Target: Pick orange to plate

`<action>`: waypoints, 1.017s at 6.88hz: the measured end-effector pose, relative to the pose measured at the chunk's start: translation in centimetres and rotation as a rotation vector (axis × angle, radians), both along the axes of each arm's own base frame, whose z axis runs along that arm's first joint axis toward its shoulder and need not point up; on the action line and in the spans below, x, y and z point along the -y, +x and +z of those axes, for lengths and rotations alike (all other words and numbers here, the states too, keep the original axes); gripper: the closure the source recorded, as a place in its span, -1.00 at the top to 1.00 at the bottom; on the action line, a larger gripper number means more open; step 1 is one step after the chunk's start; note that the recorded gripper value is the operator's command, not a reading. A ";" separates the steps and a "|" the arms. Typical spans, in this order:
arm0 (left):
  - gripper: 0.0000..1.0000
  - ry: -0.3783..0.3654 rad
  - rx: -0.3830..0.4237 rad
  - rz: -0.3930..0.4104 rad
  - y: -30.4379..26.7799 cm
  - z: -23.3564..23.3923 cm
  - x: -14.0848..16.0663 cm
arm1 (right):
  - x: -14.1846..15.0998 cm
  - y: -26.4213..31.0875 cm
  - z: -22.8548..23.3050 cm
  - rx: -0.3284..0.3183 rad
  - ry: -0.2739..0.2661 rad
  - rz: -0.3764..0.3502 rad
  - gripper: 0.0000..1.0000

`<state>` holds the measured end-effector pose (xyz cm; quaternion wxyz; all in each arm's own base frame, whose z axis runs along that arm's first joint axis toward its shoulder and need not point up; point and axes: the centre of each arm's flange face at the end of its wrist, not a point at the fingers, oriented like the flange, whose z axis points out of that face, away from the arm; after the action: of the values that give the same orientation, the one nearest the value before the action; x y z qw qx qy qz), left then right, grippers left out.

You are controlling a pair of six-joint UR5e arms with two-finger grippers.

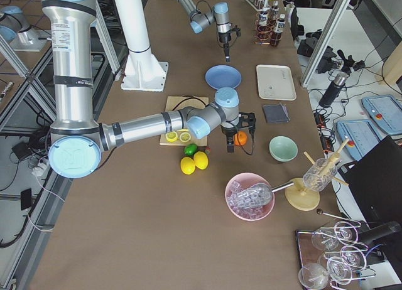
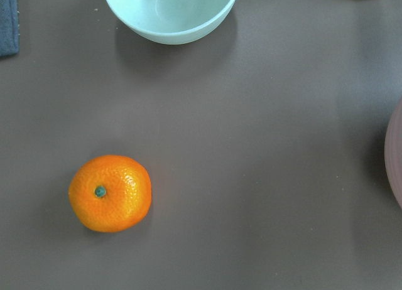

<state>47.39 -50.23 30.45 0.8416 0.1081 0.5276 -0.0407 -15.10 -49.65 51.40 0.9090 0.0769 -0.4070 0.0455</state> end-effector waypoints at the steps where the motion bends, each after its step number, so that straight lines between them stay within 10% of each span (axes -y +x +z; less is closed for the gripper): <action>1: 0.96 0.011 0.054 0.039 -6.0 0.6 1.9 | 0.9 -0.5 0.1 -0.002 -0.003 0.000 1.00; 7: 0.96 0.198 0.301 0.313 -44.1 21.1 4.9 | 6.7 -5.1 0.5 -0.028 -0.024 -0.020 1.00</action>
<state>3.30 -55.12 51.53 0.8922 0.1117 0.4078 0.1585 -20.17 -56.36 51.91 0.9159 0.0626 -0.3945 0.0400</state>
